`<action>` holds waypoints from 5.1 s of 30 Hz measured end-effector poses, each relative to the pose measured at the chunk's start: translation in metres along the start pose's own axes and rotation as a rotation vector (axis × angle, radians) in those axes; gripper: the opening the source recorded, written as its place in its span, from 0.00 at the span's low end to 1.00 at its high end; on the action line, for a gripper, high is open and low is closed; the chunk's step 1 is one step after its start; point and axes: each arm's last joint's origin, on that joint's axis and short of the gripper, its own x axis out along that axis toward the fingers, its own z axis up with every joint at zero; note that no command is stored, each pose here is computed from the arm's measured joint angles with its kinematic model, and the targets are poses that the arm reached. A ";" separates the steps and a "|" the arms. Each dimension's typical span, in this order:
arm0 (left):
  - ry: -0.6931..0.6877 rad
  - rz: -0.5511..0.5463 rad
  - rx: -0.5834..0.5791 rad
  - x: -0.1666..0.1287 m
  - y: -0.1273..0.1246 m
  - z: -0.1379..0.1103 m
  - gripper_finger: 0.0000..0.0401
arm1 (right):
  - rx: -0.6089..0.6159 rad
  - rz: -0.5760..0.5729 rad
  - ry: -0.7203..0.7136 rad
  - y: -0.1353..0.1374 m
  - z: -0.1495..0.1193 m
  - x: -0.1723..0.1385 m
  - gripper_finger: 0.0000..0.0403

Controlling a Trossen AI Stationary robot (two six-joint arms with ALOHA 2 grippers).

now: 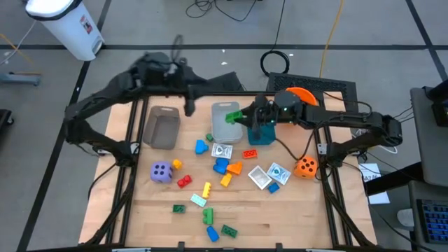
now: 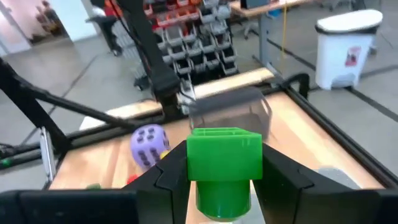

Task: Pick & Place Toys
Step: Put the green game piece into the gray bin

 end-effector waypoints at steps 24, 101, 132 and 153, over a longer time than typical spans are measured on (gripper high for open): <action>0.056 -0.130 -0.325 0.004 -0.024 -0.073 0.33 | 0.042 -0.039 0.258 -0.033 0.068 0.017 0.33; -0.149 -0.419 -0.227 -0.018 -0.027 -0.076 0.33 | 0.037 -0.249 0.923 -0.064 -0.078 0.142 0.33; -0.159 -0.415 -0.182 -0.018 -0.027 -0.076 0.33 | -0.080 -0.213 0.942 -0.067 -0.090 0.142 0.33; -0.157 -0.416 -0.190 -0.018 -0.027 -0.076 0.33 | -0.121 -0.178 0.950 -0.056 -0.101 0.145 0.45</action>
